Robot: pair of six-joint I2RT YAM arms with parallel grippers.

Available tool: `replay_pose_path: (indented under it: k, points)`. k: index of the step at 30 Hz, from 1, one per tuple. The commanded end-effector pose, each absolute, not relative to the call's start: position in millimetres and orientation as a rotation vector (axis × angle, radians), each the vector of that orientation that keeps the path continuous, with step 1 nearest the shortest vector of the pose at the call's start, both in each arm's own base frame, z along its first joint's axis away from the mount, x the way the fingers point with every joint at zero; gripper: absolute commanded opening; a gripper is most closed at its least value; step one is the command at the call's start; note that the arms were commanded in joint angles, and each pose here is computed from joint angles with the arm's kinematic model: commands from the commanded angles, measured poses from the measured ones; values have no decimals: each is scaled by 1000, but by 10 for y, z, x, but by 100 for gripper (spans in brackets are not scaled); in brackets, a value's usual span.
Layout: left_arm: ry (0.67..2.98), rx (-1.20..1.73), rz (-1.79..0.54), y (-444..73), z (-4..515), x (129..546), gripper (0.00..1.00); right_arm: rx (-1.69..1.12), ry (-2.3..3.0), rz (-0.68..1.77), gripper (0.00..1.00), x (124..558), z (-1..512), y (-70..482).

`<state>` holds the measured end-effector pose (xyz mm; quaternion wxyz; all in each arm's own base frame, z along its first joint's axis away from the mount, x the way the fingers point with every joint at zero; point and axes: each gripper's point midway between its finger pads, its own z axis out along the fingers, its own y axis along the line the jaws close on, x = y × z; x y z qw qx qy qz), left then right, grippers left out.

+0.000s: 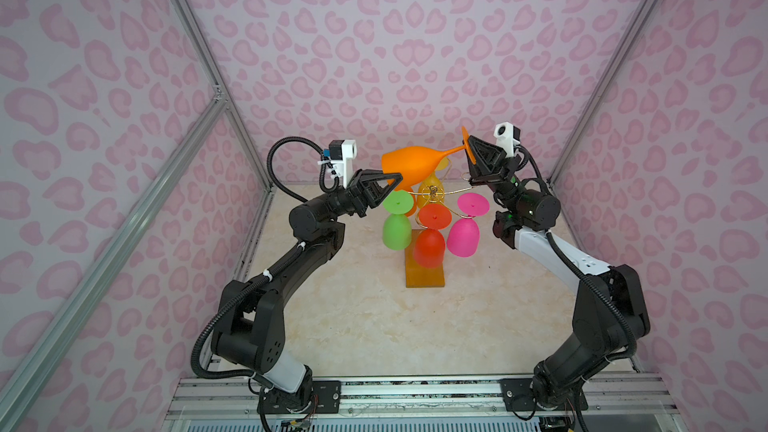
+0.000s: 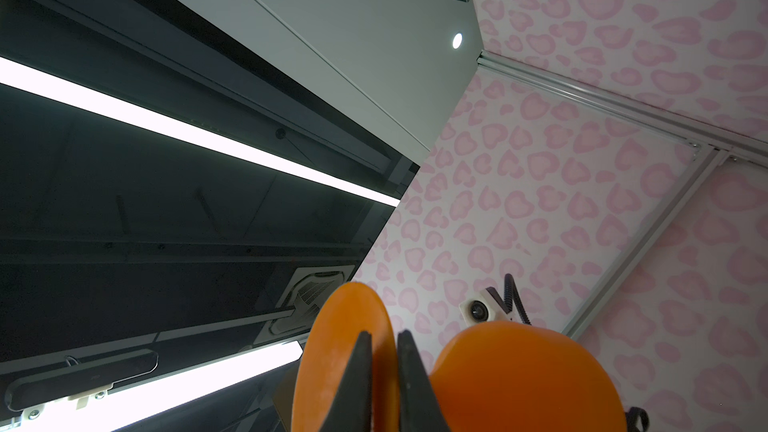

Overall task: Take the wine glass off the wine glass rack
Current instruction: 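Grasp the orange glass bowl with the left gripper and open the right gripper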

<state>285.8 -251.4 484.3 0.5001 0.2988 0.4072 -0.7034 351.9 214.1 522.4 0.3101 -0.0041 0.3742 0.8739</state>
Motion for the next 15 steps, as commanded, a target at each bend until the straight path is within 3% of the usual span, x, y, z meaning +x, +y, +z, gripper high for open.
replay_pose_path:
  k: [1,5,15]
  points:
    - [920,759,-1671,-2458,4953,2724,8,-17,927,2283,21,3524,5280,2057]
    - [914,767,-1678,-2460,4989,2688,8,-15,927,2282,35,3546,5281,2044]
    - [947,899,-1618,-2530,4974,2511,2,-38,911,2132,40,3537,5381,1629]
